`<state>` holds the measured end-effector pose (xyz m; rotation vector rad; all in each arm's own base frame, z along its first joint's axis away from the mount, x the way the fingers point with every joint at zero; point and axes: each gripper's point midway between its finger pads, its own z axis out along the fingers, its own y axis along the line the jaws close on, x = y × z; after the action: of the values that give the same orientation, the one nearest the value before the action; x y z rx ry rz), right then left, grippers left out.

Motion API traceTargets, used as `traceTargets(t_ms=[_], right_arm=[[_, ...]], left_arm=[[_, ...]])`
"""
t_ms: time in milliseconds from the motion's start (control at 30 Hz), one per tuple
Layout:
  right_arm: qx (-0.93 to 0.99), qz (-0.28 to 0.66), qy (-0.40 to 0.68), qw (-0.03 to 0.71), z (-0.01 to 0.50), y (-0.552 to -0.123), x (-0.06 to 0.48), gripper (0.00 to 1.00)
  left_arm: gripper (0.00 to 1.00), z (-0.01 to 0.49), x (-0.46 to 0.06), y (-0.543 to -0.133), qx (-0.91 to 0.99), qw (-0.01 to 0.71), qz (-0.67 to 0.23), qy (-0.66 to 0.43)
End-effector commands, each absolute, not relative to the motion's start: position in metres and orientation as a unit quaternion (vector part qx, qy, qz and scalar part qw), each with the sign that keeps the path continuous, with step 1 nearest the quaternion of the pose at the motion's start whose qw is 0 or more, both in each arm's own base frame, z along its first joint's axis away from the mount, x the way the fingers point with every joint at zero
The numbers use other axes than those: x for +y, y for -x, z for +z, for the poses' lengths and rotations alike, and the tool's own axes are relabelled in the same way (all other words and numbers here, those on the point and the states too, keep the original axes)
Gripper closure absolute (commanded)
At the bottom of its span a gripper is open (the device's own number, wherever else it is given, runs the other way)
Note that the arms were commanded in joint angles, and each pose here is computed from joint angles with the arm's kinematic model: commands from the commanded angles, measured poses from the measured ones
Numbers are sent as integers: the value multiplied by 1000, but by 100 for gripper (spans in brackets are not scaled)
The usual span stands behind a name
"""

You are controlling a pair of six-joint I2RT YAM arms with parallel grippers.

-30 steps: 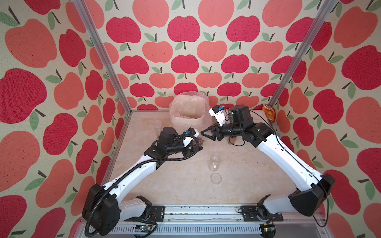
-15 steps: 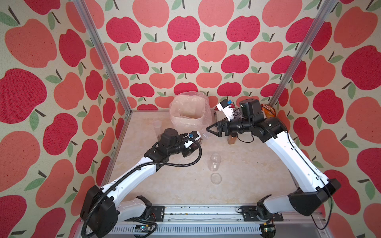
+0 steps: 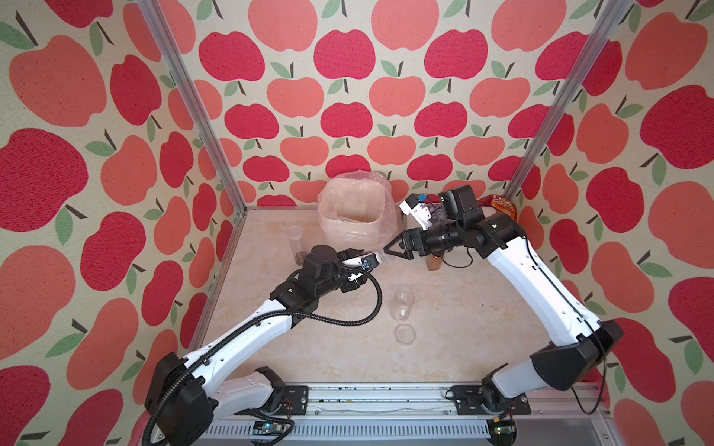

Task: Empty the moldy dried flower tea in the jars
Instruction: Unscrew the lid from the jar.

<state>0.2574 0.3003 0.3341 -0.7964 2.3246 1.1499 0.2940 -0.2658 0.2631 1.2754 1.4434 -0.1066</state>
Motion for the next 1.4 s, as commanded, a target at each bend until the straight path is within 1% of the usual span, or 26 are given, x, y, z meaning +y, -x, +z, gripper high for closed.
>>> traceTargets(t_ms=[0, 67, 233, 367, 500, 533, 600, 733, 800, 867, 933, 1000, 1100, 1200, 1300, 1333, 1367], right_arm=[[846, 415, 281, 184, 322, -254, 304, 11], [848, 412, 280, 179, 318, -254, 305, 14], [846, 415, 286, 173, 315, -252, 310, 25], [844, 420, 291, 163, 310, -252, 315, 31], [845, 415, 294, 162, 306, -254, 316, 30], [845, 415, 297, 162, 306, -254, 316, 33], [842, 416, 301, 165, 307, -255, 317, 45], [828, 414, 332, 179, 311, -253, 317, 59], [810, 405, 377, 196, 314, -251, 317, 70], [778, 381, 450, 218, 316, -243, 314, 74], [733, 338, 542, 234, 312, -228, 309, 74], [691, 277, 619, 248, 302, -220, 304, 74], [646, 235, 678, 261, 297, -217, 302, 74], [623, 230, 698, 268, 300, -217, 304, 71], [615, 229, 702, 278, 302, -220, 309, 66], [614, 231, 700, 281, 302, -221, 310, 62], [616, 235, 696, 284, 303, -222, 312, 60]], left_arm=[[78, 265, -263, -299, 610, 575, -17, -545], [78, 265, -264, -299, 610, 574, -18, -546], [78, 266, -265, -298, 609, 574, -20, -547], [79, 265, -266, -297, 610, 573, -23, -547], [79, 265, -267, -297, 610, 574, -27, -546], [80, 265, -267, -297, 610, 574, -28, -545], [80, 265, -268, -295, 610, 574, -32, -545], [83, 265, -271, -288, 614, 564, -66, -548], [87, 267, -274, -279, 619, 549, -110, -550], [89, 268, -278, -265, 621, 522, -179, -557], [92, 274, -279, -249, 621, 491, -254, -556], [92, 284, -276, -231, 614, 448, -342, -553], [90, 300, -272, -213, 602, 396, -434, -541], [89, 304, -270, -204, 596, 368, -467, -540], [88, 300, -270, -211, 606, 372, -453, -537], [88, 296, -270, -214, 611, 376, -444, -536], [88, 294, -269, -219, 617, 382, -432, -535]])
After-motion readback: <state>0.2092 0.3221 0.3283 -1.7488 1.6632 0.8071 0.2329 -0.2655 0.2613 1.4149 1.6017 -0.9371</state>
